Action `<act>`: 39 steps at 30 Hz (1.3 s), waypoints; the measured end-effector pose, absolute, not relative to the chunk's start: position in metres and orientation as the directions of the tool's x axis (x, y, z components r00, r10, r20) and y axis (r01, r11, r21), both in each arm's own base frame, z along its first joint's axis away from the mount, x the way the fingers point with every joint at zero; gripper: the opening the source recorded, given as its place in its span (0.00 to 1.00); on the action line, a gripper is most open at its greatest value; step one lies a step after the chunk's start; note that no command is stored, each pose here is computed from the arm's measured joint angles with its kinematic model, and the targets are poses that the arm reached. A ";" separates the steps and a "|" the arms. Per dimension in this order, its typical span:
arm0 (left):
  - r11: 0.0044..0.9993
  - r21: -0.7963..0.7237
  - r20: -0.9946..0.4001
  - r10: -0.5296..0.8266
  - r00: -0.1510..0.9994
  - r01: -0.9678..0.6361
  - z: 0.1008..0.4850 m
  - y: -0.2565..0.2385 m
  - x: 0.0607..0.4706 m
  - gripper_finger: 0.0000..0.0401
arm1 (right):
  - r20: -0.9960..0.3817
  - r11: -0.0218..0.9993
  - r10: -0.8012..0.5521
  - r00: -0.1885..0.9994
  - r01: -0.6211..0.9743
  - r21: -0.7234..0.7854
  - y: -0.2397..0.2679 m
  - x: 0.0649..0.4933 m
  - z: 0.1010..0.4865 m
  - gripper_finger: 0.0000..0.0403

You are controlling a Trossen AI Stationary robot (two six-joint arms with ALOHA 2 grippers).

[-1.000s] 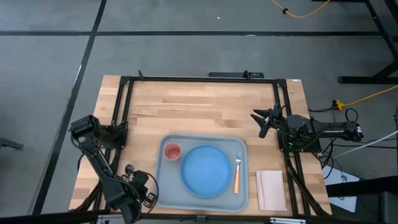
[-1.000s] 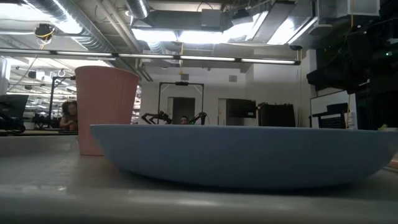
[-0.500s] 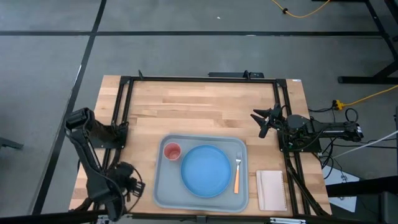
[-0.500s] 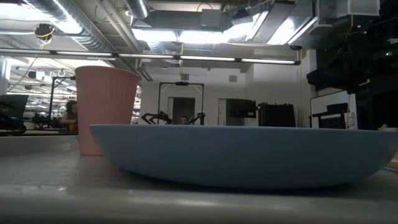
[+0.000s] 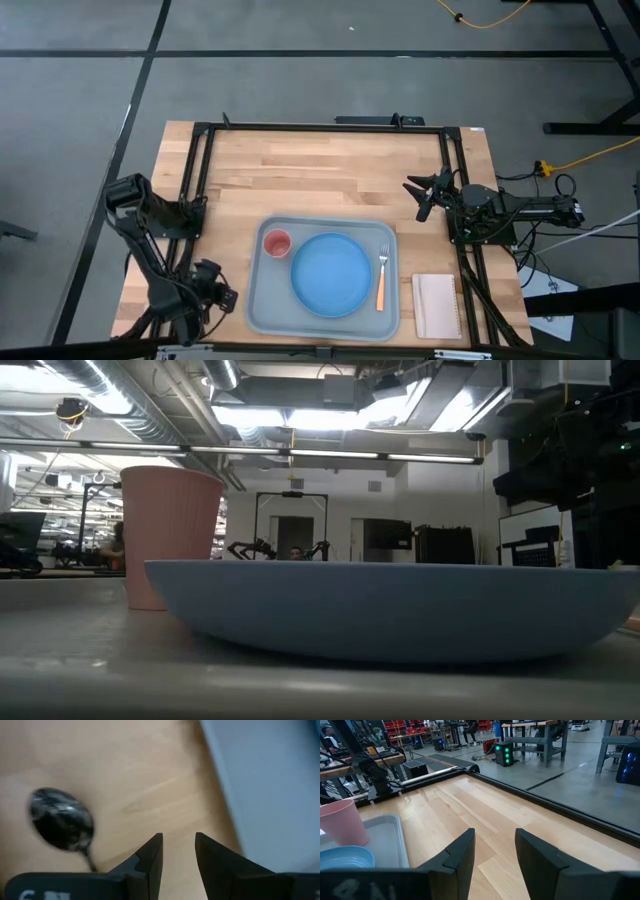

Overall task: Pick and place plate/cup/fork/spoon on tray
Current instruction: Put the black spoon on the gray tray on the left of the blue plate

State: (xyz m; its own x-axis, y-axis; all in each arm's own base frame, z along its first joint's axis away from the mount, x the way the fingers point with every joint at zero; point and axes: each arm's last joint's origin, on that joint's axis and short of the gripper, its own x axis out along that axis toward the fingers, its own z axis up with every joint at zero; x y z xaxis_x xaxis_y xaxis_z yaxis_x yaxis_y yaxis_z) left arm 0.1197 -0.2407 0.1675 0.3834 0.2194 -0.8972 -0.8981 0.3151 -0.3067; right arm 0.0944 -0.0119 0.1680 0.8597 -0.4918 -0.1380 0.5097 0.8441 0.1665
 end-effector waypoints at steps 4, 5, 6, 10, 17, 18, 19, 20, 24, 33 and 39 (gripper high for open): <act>0.270 -0.399 -0.891 0.111 0.440 -0.876 0.142 -0.240 0.118 0.27 | -0.138 0.844 -0.492 0.860 0.510 0.167 -0.012 0.094 0.168 0.36; 0.253 -0.422 -0.885 0.092 0.456 -0.870 0.139 -0.241 0.119 0.27 | -0.138 0.844 -0.492 0.860 0.509 0.167 -0.012 0.094 0.168 0.36; 0.248 -0.433 -0.881 0.087 0.465 -0.867 0.138 -0.241 0.119 0.27 | -0.138 0.844 -0.492 0.860 0.510 0.167 -0.012 0.094 0.168 0.36; 0.258 -0.434 -0.878 0.093 0.469 -0.864 0.145 -0.241 0.118 0.27 | -0.138 0.844 -0.492 0.860 0.510 0.166 -0.012 0.094 0.168 0.36; 0.278 -0.468 -0.869 0.025 0.494 -0.839 0.192 -0.235 0.101 0.27 | -0.138 0.844 -0.492 0.860 0.510 0.166 -0.012 0.094 0.168 0.36; 0.289 -0.460 -0.870 0.039 0.491 -0.839 0.196 -0.231 0.098 0.27 | -0.138 0.844 -0.492 0.860 0.510 0.167 -0.012 0.094 0.168 0.36; 0.299 -0.448 -0.873 0.056 0.485 -0.842 0.198 -0.228 0.097 0.27 | -0.138 0.843 -0.492 0.860 0.510 0.170 -0.012 0.094 0.168 0.36; 0.310 -0.437 -0.875 0.069 0.479 -0.844 0.199 -0.225 0.096 0.27 | -0.138 0.843 -0.491 0.860 0.509 0.171 -0.012 0.094 0.168 0.36; 0.292 -0.456 -0.872 0.041 0.487 -0.841 0.199 -0.228 0.097 0.27 | -0.138 0.844 -0.491 0.860 0.509 0.170 -0.012 0.094 0.168 0.36; 0.161 -0.570 -0.822 -0.120 0.557 -0.806 0.191 -0.253 0.122 0.27 | -0.138 0.844 -0.492 0.860 0.510 0.165 -0.012 0.094 0.168 0.36; 0.200 -0.485 -0.873 -0.062 0.483 -0.851 0.175 -0.252 0.124 0.28 | -0.138 0.845 -0.492 0.860 0.509 0.165 -0.012 0.094 0.168 0.36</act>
